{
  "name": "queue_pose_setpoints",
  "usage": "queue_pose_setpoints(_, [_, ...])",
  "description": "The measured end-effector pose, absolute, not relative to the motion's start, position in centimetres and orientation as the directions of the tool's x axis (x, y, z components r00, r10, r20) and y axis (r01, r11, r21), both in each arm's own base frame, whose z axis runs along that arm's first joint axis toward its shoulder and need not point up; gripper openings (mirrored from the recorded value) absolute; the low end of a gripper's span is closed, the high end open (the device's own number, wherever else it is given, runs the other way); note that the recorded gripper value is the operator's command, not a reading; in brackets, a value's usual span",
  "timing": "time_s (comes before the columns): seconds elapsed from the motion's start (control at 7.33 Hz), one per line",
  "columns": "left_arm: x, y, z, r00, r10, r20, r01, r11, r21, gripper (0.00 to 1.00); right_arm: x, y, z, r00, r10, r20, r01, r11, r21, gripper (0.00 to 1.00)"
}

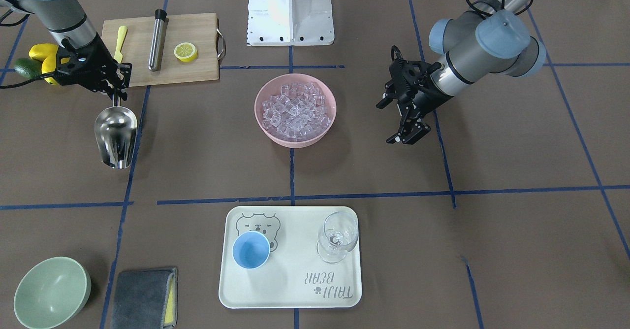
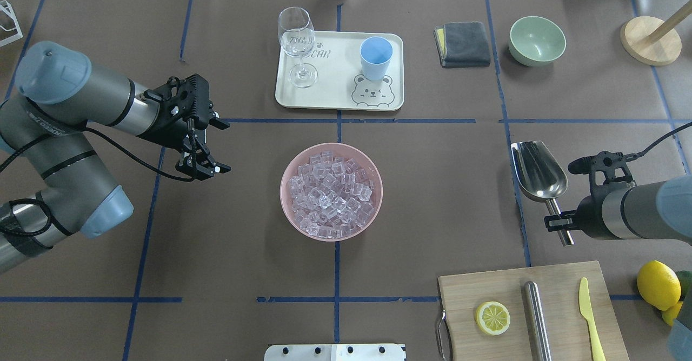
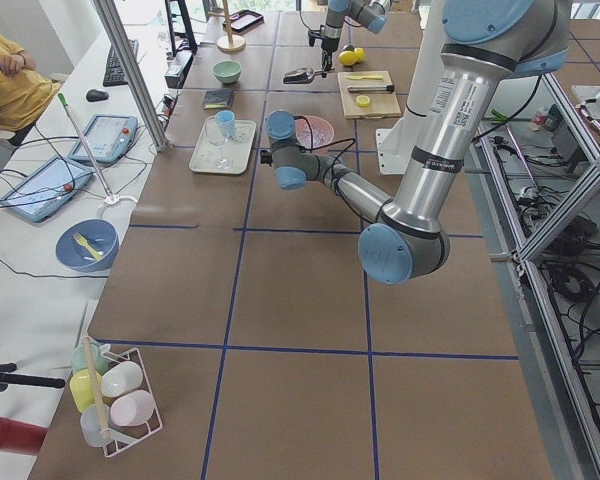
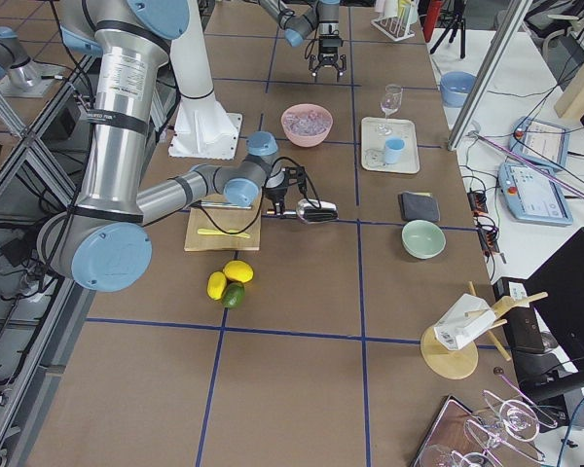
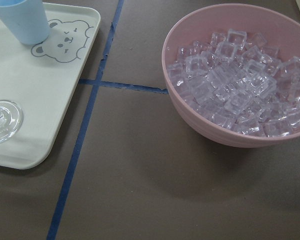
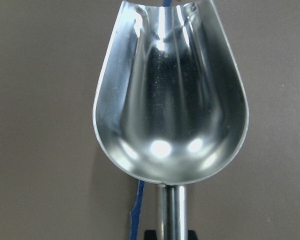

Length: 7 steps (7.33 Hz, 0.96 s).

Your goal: Put ice in cup with scoop

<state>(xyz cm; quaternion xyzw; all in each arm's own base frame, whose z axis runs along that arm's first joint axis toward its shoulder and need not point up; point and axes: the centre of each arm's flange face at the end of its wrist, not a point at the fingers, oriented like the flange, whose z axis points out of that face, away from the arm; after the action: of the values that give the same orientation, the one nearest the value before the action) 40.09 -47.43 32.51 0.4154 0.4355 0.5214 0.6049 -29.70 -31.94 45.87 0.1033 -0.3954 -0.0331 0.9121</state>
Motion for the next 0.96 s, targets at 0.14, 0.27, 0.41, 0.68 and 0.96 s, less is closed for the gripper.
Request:
queue_pose_setpoints(0.14, [41.6, -47.0, 32.9, 0.057, 0.993, -0.099, -0.280, 0.111, 0.954, 1.00, -28.3, -32.5, 44.9, 0.661, -0.176, 0.729, 0.009, 0.974, 0.228, 0.00])
queue_pose_setpoints(0.27, [43.1, -46.9, 33.1, 0.041, 0.994, -0.103, -0.288, 0.110, 0.951, 1.00, -26.6, -33.4, 44.3, 0.633, -0.230, 0.740, 0.054, 0.966, 0.254, 0.00])
queue_pose_setpoints(0.41, [44.4, -46.5, 33.3, 0.027, 0.994, -0.105, -0.296, 0.108, 0.949, 1.00, -25.1, -34.1, 43.8, 0.604, -0.280, 0.746, 0.094, 0.955, 0.282, 0.00])
queue_pose_setpoints(0.68, [47.2, -45.0, 32.3, 0.027, 0.997, -0.077, -0.294, 0.081, 0.952, 1.00, -25.4, -35.1, 42.0, 0.566, -0.348, 0.747, 0.146, 0.934, 0.325, 0.00])
queue_pose_setpoints(0.96, [49.3, -43.5, 31.7, 0.026, 0.998, -0.052, -0.289, 0.057, 0.956, 1.00, -28.5, -36.6, 37.3, 0.554, -0.388, 0.737, 0.190, 0.920, 0.342, 0.00])
